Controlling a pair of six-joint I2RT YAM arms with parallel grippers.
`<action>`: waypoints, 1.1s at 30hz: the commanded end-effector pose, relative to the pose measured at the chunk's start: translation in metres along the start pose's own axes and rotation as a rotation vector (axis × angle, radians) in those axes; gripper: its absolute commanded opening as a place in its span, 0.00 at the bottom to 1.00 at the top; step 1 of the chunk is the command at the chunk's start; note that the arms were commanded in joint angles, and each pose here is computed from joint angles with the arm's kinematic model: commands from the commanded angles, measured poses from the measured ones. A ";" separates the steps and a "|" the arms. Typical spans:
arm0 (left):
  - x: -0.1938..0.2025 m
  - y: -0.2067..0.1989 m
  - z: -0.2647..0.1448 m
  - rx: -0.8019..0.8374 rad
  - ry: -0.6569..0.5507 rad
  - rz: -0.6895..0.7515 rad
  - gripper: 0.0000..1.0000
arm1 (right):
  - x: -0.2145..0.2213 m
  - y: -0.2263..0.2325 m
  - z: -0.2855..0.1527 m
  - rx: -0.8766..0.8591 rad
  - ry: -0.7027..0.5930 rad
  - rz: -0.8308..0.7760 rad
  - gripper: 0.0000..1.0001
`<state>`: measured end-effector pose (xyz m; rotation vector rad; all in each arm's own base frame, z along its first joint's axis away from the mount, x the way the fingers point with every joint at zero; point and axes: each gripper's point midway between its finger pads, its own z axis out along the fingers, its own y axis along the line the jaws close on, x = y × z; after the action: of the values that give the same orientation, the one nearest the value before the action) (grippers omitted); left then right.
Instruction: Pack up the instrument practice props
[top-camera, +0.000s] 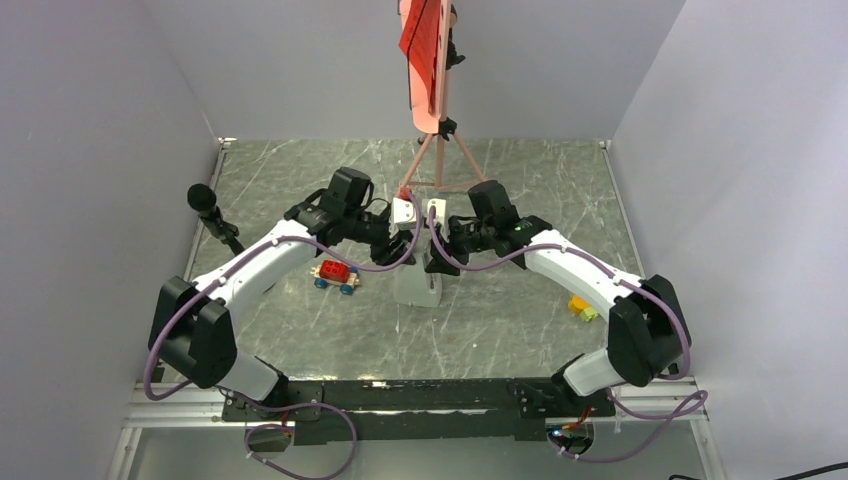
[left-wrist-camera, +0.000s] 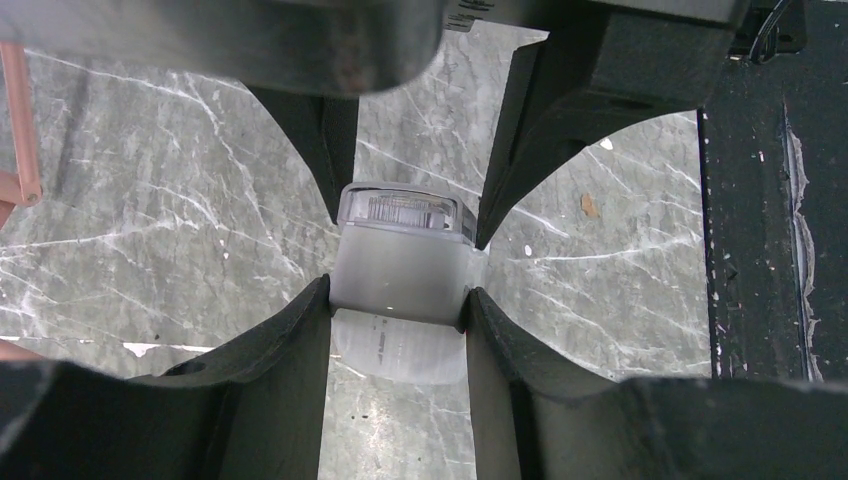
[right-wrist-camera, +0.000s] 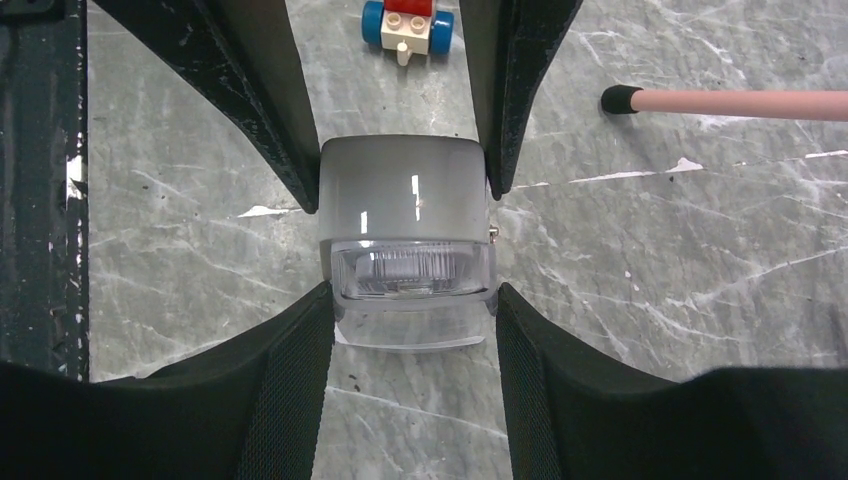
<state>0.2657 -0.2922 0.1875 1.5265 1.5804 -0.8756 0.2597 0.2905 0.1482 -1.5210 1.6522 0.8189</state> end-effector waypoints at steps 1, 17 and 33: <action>0.003 0.001 0.012 -0.014 -0.009 -0.015 0.01 | 0.029 0.048 0.023 -0.171 0.078 0.065 0.04; 0.016 0.006 0.007 -0.099 0.009 -0.028 0.01 | 0.003 0.052 -0.014 -0.131 -0.041 0.122 0.00; 0.036 -0.006 0.003 -0.081 0.059 0.012 0.01 | -0.015 0.034 -0.042 -0.047 -0.146 0.177 0.00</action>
<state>0.2576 -0.2980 0.1866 1.4867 1.5186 -0.8641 0.2410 0.2666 0.1605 -1.3331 1.7470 0.9710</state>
